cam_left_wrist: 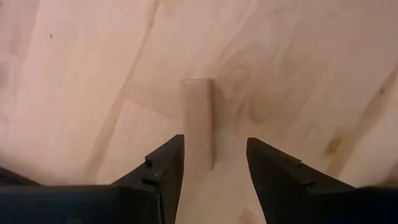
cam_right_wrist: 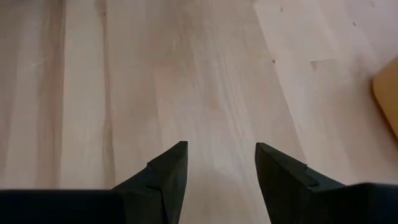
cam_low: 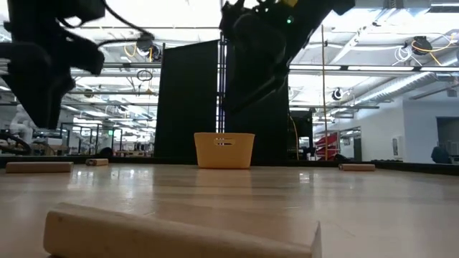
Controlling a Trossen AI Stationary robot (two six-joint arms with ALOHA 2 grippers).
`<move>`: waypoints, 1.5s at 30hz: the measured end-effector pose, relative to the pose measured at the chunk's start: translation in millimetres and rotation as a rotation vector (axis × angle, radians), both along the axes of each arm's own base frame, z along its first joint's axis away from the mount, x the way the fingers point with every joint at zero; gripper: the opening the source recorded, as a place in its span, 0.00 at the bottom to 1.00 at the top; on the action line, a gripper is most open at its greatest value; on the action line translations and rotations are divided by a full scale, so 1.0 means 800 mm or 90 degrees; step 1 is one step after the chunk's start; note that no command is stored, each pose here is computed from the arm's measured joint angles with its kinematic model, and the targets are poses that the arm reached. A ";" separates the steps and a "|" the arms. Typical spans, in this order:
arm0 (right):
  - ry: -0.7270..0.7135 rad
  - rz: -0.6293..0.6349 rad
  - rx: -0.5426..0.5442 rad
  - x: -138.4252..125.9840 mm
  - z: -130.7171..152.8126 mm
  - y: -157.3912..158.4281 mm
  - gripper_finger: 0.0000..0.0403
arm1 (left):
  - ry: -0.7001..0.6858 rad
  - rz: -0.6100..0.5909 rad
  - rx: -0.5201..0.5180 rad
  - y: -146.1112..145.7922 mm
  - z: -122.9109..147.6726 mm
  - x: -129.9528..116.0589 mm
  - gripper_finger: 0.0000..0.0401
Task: Sort blocks
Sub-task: Put the brown block into the blue bin
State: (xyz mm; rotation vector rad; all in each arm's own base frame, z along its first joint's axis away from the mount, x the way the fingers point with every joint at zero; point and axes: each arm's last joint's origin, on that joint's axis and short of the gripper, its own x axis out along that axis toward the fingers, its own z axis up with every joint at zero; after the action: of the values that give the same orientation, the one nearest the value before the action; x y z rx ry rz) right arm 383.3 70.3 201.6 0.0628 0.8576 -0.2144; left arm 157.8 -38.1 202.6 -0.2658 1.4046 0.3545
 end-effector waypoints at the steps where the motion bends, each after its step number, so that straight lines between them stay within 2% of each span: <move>1: 0.000 -0.002 0.000 0.002 -0.002 -0.001 0.39 | 0.007 0.004 -0.001 0.002 -0.004 0.000 0.43; 7: 0.013 -0.014 -0.004 0.010 -0.019 -0.013 0.39 | 0.056 0.035 -0.049 0.015 -0.044 -0.012 0.43; 13: 0.026 -0.030 -0.006 0.013 -0.027 -0.027 0.39 | 0.015 0.038 -0.060 0.021 -0.069 -0.014 0.43; 21: 0.027 -0.027 -0.014 0.015 -0.027 -0.035 0.39 | 0.013 0.070 -0.040 0.024 -0.087 -0.023 0.43; 26: 0.024 -0.028 -0.014 0.015 -0.027 -0.036 0.39 | 0.011 0.076 -0.041 0.024 -0.088 -0.024 0.41; 34: 0.026 -0.028 -0.014 0.015 -0.027 -0.036 0.39 | 0.007 0.076 -0.037 0.025 -0.088 -0.023 0.21; 41: 0.027 -0.028 -0.014 0.015 -0.027 -0.036 0.39 | -0.009 0.078 -0.027 0.024 -0.078 -0.014 0.21; 45: 0.027 -0.028 -0.014 0.015 -0.027 -0.036 0.39 | -0.065 0.061 -0.025 0.022 -0.057 0.004 0.21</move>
State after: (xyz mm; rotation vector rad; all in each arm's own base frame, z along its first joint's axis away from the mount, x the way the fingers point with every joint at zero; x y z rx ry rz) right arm 395.0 41.8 180.0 0.0559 0.8969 -0.2671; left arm 160.6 -20.6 157.0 -0.3786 1.3021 0.3867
